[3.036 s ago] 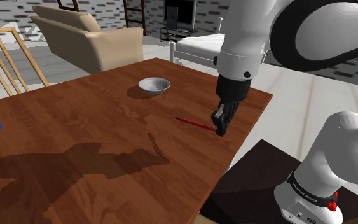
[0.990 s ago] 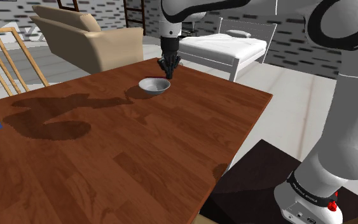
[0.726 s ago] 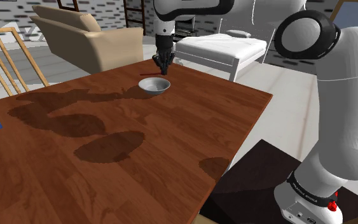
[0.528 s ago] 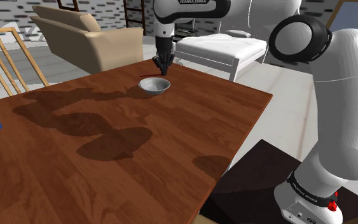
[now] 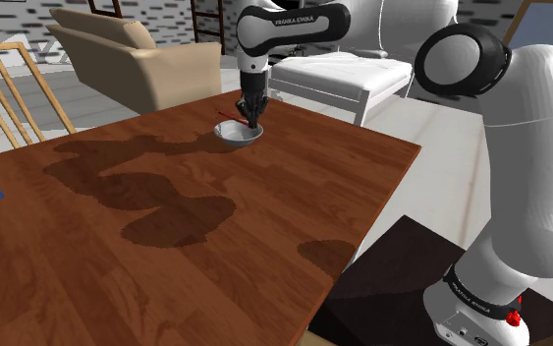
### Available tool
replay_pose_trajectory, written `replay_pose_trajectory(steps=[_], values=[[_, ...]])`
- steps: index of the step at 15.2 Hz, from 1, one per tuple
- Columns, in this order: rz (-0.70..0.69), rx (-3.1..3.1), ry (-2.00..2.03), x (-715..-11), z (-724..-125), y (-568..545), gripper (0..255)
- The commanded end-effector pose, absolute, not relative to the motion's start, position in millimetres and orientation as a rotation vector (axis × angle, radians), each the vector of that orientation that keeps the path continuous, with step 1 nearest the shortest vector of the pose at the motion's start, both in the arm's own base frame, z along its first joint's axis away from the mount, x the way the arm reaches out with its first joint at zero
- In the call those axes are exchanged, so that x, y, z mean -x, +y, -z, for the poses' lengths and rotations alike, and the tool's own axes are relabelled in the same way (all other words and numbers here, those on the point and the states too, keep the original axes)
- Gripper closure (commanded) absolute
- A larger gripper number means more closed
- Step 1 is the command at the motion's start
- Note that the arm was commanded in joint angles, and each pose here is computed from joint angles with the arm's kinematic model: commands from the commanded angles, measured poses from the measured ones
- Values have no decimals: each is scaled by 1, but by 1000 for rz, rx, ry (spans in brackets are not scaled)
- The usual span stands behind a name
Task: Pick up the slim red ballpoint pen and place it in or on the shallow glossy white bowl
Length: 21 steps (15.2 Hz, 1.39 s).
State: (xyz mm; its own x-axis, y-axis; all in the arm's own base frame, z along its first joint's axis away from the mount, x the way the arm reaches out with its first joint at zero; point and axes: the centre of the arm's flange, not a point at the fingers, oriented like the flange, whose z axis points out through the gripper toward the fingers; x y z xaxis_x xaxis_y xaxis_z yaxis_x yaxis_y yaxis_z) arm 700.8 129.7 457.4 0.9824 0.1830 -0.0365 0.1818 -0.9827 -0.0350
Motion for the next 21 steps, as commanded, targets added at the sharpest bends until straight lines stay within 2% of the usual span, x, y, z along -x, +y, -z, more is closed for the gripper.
replay_pose_trajectory(steps=[1, 4, 12, 13, 18, 21], values=[[-60, 3096, -285, -700, -446, 130, 255], [-60, 3096, -285, -700, -430, 130, 255], [-60, 3096, -285, -700, -430, 130, 255], [-60, 3096, -285, -699, -430, 130, 0], [-60, 3096, -285, -700, -430, 130, 0], [-60, 3096, -285, -701, -469, 129, 0]])
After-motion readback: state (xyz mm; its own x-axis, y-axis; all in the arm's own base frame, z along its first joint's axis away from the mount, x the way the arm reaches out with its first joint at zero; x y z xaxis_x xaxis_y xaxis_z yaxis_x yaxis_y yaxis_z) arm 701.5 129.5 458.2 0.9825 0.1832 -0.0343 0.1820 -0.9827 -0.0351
